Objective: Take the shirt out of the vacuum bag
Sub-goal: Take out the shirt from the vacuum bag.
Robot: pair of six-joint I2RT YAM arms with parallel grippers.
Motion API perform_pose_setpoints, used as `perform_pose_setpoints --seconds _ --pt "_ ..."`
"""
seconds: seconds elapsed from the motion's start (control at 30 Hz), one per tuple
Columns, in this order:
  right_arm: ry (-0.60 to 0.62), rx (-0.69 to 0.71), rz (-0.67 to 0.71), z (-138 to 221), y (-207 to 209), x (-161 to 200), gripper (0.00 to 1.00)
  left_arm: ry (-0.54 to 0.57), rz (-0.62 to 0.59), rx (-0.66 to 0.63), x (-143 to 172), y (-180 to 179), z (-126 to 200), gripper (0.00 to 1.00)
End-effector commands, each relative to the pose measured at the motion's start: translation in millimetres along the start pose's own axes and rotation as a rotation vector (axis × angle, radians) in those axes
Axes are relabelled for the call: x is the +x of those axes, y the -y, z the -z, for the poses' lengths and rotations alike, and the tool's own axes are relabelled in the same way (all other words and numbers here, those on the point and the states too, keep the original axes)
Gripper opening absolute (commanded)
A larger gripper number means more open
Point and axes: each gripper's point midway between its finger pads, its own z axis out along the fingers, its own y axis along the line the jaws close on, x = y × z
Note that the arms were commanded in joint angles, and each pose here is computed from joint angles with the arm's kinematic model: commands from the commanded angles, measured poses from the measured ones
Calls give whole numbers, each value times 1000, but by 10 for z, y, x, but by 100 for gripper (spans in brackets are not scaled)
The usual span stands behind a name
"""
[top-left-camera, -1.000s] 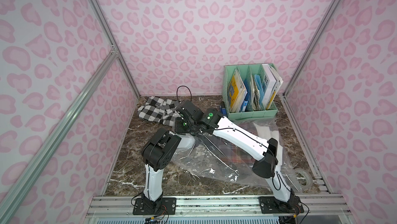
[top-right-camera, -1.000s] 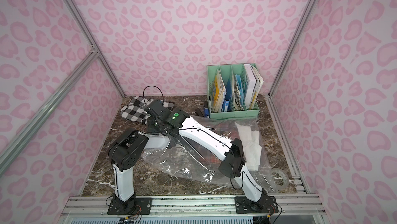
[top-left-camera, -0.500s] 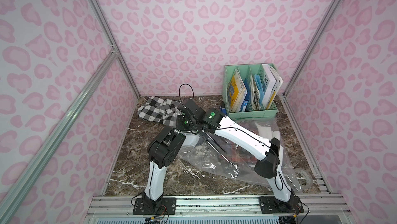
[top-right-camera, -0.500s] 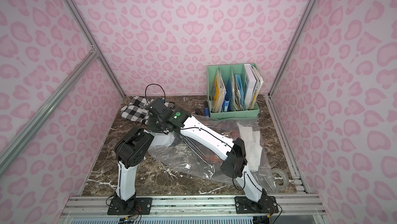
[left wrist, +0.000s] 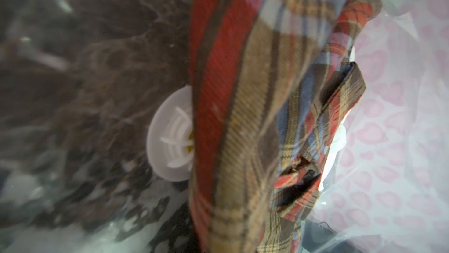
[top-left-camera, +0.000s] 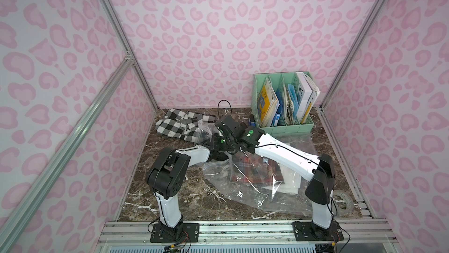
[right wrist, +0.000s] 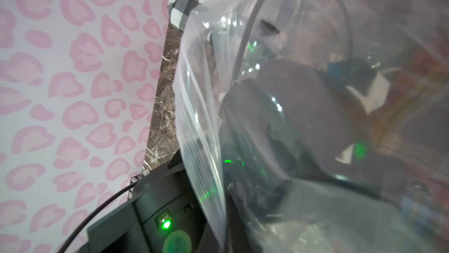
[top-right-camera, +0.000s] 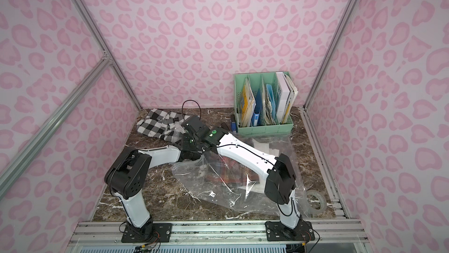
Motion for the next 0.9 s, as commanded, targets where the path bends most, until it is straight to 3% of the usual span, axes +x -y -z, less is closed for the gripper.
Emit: perform_pose_setpoints --seconds 0.0,0.33,0.37,0.47,0.63,0.73,0.8,0.87 --pt "-70 122 -32 -9 383 202 0 14 -23 -25 -30 -72 206 5" --pt "-66 177 -74 77 782 207 3 0 -30 -7 -10 -118 464 4" --pt "-59 165 -69 103 778 193 19 8 -22 -10 -8 -156 489 5" --pt "-37 98 -50 204 691 142 52 -1 -5 3 25 -206 450 5" --pt "75 -211 -4 772 200 -145 78 -16 -1 -8 43 -294 376 5" --pt "173 -303 -8 1217 120 -313 91 -26 -12 -14 44 -320 352 5" --pt "226 -211 -86 1355 442 -340 95 -35 -14 -10 50 -323 334 4" --pt "192 15 -267 1318 1235 -122 95 -37 -14 -1 38 -311 321 5"
